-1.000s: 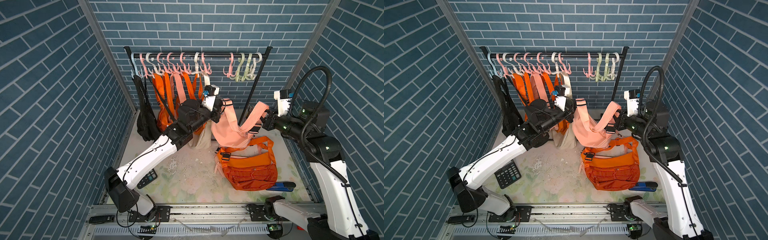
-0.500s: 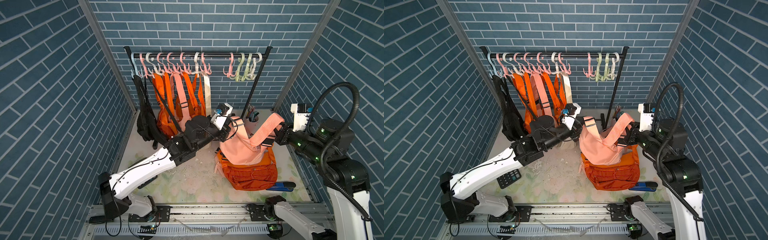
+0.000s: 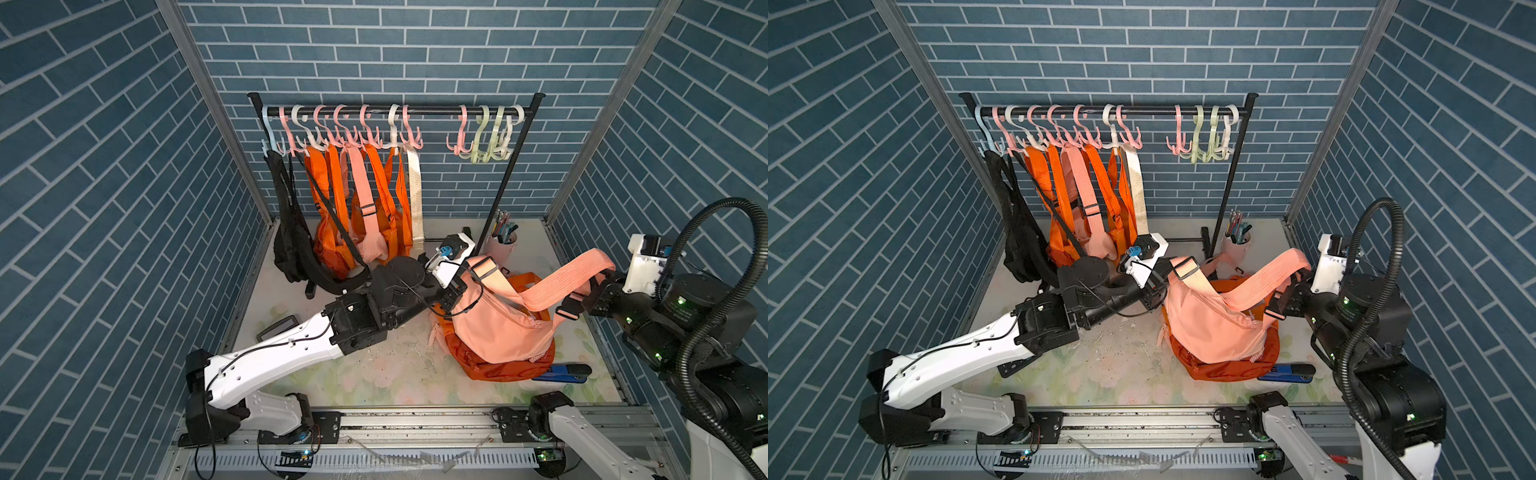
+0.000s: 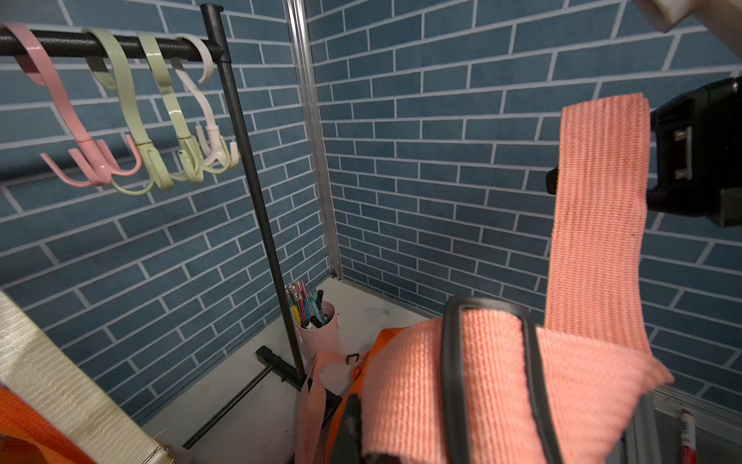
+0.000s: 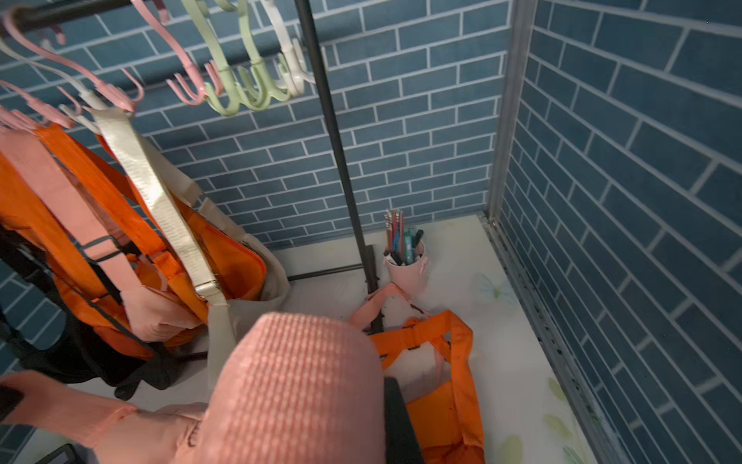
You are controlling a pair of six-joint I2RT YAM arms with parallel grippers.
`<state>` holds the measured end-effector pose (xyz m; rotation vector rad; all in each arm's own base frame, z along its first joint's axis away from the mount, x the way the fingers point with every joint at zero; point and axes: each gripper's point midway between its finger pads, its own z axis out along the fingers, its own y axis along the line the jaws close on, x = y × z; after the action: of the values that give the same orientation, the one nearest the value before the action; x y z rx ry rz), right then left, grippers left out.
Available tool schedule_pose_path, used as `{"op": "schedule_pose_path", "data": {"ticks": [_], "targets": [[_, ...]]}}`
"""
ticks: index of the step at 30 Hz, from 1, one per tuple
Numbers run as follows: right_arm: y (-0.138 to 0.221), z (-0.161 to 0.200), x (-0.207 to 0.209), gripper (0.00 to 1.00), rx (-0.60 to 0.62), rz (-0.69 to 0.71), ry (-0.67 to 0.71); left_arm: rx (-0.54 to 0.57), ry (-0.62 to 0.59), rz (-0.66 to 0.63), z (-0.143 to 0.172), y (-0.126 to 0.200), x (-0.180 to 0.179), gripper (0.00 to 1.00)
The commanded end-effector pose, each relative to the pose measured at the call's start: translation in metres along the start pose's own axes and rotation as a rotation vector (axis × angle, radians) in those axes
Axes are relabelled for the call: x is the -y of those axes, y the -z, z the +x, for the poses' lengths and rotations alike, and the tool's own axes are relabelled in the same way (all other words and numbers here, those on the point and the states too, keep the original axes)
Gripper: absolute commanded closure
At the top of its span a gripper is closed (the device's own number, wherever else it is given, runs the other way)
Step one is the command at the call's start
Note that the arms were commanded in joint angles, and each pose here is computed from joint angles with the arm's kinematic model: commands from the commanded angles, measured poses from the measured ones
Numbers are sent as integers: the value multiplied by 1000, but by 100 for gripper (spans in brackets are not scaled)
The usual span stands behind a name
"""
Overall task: Take the bag off the hook
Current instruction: Place the bag inside the bag.
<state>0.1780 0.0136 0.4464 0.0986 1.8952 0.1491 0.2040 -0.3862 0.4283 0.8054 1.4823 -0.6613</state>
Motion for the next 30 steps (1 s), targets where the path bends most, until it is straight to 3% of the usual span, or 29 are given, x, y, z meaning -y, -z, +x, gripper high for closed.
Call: {"op": "schedule_pose_path", "data": {"ticks": [1,14,19,30], "targets": [[16,2,27,100,16,131,32,-26,-45,-31,7,9,4,100],[27,0,44,100,-31,237,115,-78,16,36,48,9,43,100],[27,5,53,100,-35,282,122,-112,63,53,78,4,55,100],[-19,31,51,100,-72,307,72,-183,165,62,136,-14,64,100]]}}
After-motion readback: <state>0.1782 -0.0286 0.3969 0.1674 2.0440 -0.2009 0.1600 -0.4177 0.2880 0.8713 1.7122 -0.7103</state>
